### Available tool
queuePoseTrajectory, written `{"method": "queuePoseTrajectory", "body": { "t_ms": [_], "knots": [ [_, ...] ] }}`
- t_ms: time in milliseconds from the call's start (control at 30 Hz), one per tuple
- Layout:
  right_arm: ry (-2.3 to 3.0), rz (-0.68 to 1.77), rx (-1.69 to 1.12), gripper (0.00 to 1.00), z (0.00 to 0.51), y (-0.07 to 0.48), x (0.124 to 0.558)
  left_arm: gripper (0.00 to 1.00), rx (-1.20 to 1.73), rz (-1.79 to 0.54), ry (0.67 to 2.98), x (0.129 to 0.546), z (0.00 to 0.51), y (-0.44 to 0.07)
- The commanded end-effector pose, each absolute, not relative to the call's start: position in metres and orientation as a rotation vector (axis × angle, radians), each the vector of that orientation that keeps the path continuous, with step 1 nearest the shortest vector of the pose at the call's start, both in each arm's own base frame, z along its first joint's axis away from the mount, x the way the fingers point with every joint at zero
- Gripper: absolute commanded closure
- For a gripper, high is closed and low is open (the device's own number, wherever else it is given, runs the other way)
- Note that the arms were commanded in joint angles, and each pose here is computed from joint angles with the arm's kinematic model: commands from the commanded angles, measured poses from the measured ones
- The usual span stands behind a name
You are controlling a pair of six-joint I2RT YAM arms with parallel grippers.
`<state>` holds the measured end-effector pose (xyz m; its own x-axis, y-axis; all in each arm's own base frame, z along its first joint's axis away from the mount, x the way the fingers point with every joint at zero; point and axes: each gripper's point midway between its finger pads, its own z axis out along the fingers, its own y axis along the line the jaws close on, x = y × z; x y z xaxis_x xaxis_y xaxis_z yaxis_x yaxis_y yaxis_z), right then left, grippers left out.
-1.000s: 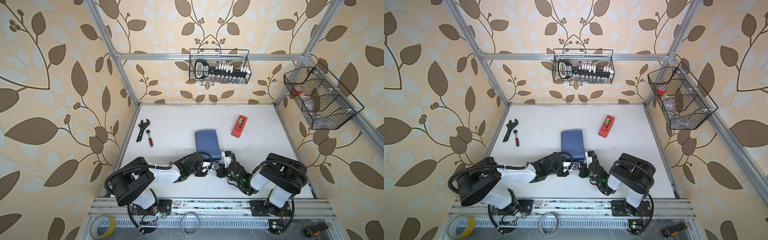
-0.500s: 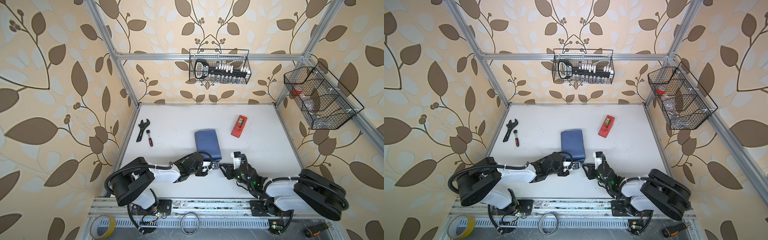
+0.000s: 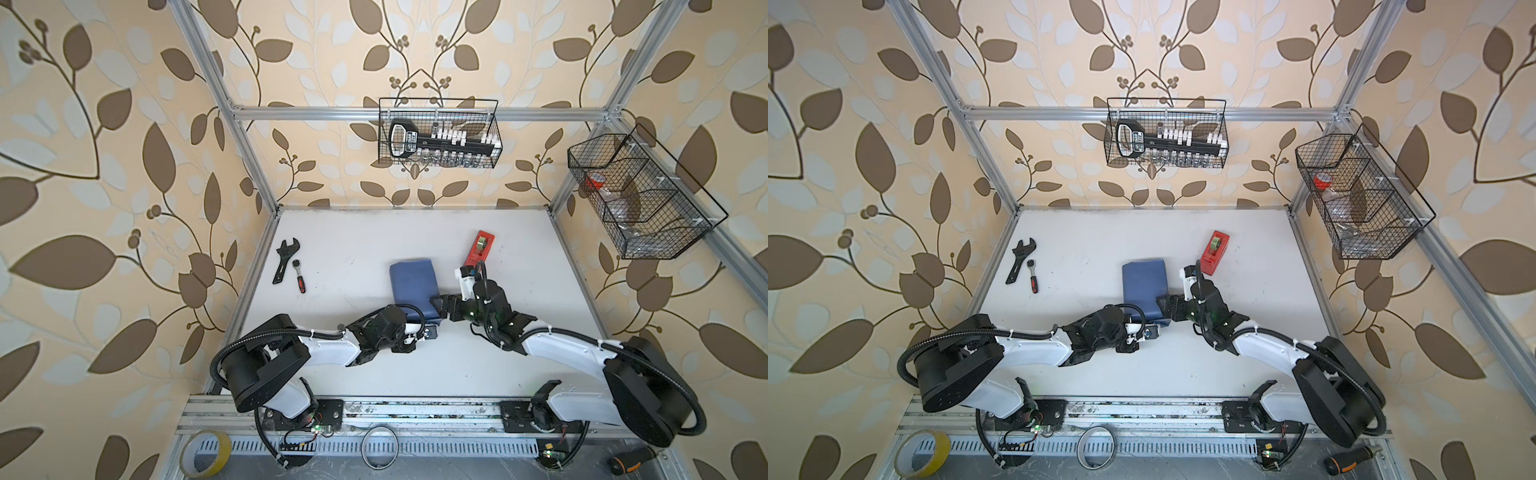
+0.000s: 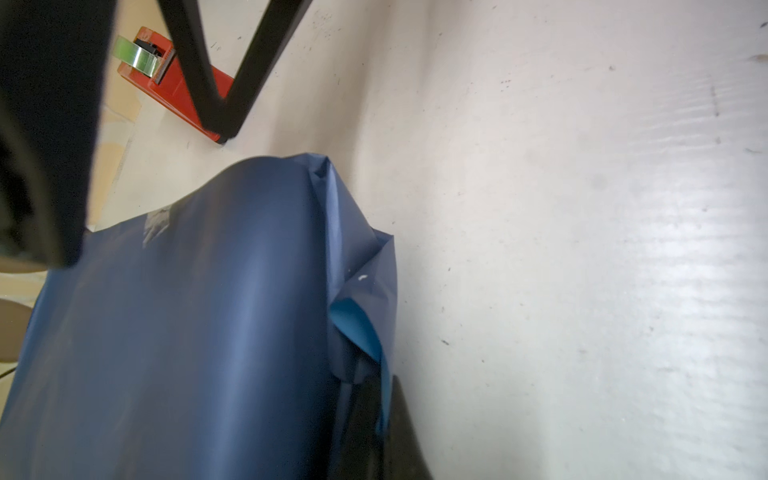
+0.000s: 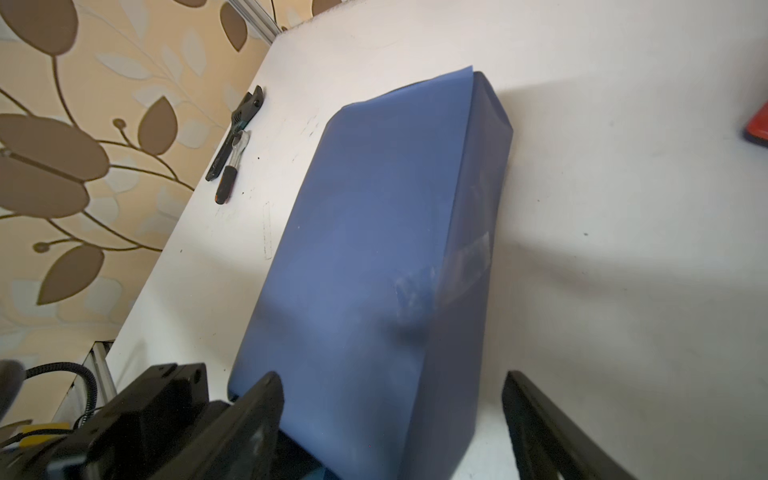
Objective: Wrap the gift box in paper
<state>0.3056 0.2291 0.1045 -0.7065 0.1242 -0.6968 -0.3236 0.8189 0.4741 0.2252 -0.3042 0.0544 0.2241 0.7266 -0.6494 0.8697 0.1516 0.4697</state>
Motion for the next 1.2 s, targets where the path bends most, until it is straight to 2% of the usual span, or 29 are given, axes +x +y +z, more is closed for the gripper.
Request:
{"method": "queuePoseTrajectory", "body": {
  "t_ms": [0, 167, 567, 1167],
  "knots": [
    [2.325, 0.711, -0.239, 0.16, 0.089, 0.233, 0.307, 1.00, 1.595, -0.259, 1.482, 0.225, 0.061, -0.314],
    [2.392, 0.651, -0.247, 0.18, 0.071, 0.225, 0.314, 1.00, 1.552, -0.303, 1.476, 0.224, 0.069, -0.319],
    [2.494, 0.563, -0.242, 0.23, 0.038, 0.209, 0.301, 1.00, 1.512, -0.243, 1.473, 0.230, 0.075, -0.309],
    [2.527, 0.537, -0.255, 0.27, 0.023, 0.204, 0.296, 1.00, 1.595, -0.156, 1.435, 0.244, 0.095, -0.318]
  ]
}}
